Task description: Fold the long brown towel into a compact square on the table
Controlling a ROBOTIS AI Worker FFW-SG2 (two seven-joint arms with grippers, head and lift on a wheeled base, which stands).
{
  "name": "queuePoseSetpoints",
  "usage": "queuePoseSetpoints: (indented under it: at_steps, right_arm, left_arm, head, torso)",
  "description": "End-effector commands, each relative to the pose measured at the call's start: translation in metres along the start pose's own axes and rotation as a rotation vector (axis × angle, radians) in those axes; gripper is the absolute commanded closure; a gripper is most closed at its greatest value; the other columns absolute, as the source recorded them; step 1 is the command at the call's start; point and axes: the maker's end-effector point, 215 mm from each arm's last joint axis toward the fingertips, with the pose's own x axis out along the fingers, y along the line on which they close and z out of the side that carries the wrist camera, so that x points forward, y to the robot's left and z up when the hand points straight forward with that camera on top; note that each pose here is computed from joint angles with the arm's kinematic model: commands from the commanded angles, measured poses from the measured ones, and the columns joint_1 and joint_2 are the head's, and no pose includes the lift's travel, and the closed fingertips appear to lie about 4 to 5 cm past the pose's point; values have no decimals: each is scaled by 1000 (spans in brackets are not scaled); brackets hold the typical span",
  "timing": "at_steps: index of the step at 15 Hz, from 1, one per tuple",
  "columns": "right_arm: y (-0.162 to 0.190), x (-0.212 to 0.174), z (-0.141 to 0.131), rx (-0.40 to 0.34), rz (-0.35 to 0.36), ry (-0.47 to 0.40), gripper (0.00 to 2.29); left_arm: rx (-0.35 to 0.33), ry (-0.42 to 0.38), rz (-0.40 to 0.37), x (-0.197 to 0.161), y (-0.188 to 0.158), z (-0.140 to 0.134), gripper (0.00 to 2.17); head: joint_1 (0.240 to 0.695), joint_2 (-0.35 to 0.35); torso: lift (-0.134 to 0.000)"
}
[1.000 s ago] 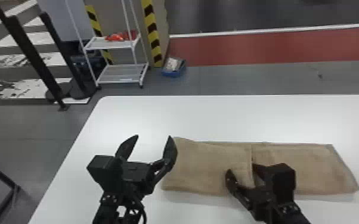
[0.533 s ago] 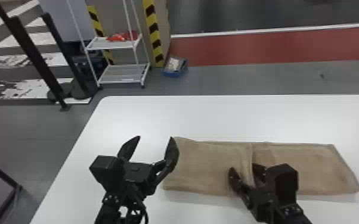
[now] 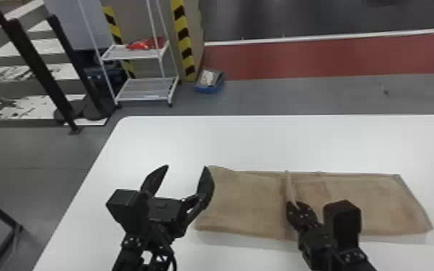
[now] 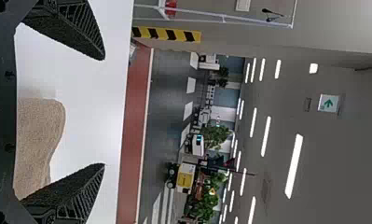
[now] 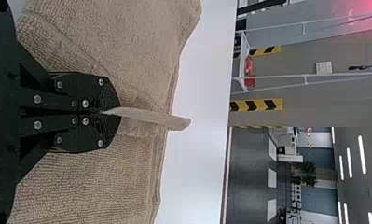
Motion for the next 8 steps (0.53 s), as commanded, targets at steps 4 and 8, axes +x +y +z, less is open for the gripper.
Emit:
queuePoseSetpoints:
  at_steps: [4, 8]
  right_arm:
    - [2, -14, 34, 10, 0, -74, 1507]
    - [-21, -44, 69, 39, -28, -148, 1507]
  left_arm:
    - [2, 1, -7, 0, -3, 0, 63]
    - [3, 1, -8, 0, -3, 0, 66]
  head:
    - [695, 166]
    - [695, 164]
  torso:
    - [-112]
    - [-112]
